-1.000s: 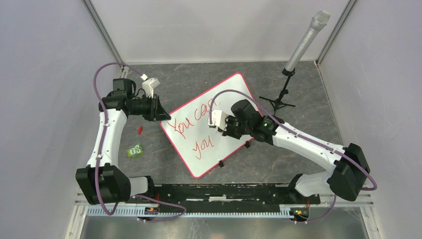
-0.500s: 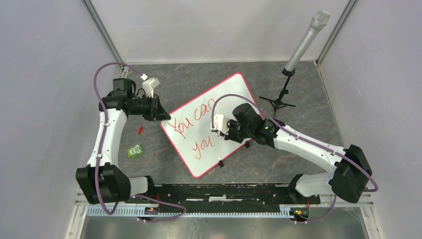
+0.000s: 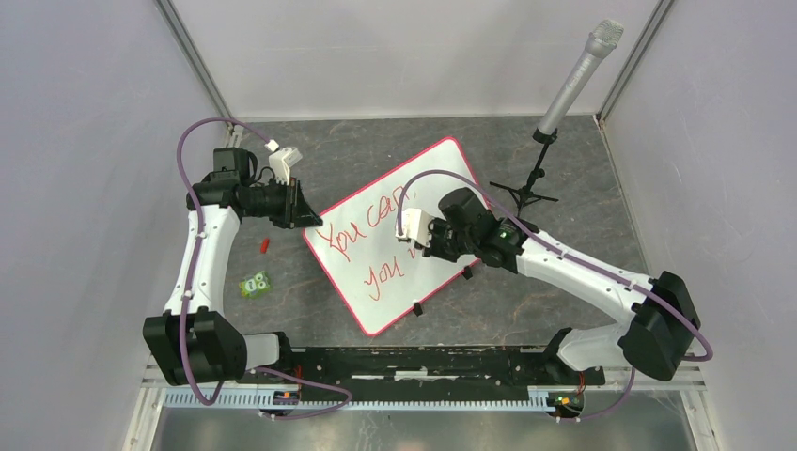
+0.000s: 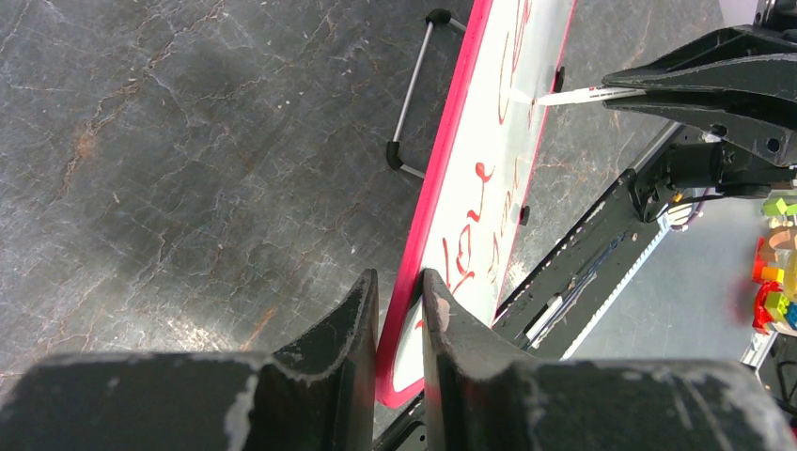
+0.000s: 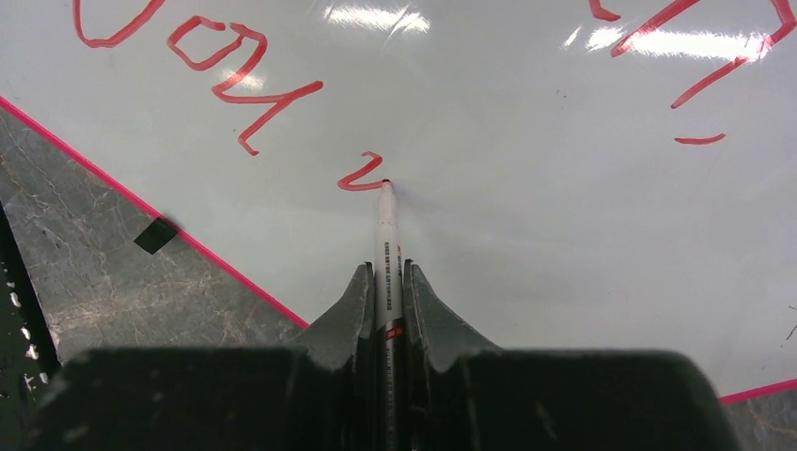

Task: Write a sentence on the whiteboard

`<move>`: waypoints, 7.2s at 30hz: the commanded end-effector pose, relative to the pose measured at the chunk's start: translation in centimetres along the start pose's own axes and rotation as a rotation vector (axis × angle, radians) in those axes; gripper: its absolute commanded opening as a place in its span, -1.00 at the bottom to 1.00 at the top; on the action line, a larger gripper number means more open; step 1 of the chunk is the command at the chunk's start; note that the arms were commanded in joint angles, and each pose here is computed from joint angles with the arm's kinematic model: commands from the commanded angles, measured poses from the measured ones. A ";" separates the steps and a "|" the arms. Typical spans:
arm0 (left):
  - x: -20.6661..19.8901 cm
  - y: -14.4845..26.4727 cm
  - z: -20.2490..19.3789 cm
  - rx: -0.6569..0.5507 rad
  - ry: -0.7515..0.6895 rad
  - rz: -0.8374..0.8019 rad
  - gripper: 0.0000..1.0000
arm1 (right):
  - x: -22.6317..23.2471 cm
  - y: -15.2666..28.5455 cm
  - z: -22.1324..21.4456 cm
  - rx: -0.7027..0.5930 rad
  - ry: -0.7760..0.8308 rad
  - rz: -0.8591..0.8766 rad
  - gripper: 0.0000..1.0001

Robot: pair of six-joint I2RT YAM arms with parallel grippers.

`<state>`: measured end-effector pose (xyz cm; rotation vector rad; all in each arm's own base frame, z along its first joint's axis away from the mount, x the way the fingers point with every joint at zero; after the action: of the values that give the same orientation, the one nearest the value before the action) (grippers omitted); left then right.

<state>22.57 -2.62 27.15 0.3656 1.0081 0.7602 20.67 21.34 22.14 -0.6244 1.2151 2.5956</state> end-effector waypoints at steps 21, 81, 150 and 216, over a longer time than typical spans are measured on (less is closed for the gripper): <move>-0.3 0.1 0.4 -0.006 -0.050 0.008 -0.67 | 0.7 0.2 -1.6 0.053 0.015 -0.027 -1.00; -0.1 -0.2 0.5 0.003 -0.049 0.015 -0.67 | -1.8 0.7 -1.4 0.090 0.023 -0.087 -1.00; -0.6 0.2 0.2 -0.011 -0.064 0.012 -0.67 | -3.3 2.4 0.1 0.051 0.041 -0.135 -1.00; -0.7 0.3 0.2 -0.015 -0.070 0.018 -0.66 | -1.0 1.6 -3.0 0.117 0.026 -0.110 -1.00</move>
<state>22.34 -2.82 27.37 0.3737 0.9941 0.7621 22.47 18.59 22.75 -0.7134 1.3045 2.4042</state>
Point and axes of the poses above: each gripper's point midway between its finger pads, its own y axis back along the fingers, its own x axis along the line the jaws close on, z = x × y, the point moved 10 cm from there along y, back along the fingers, and after that the axes turned 14 degrees about y, right-handed, at the moved point
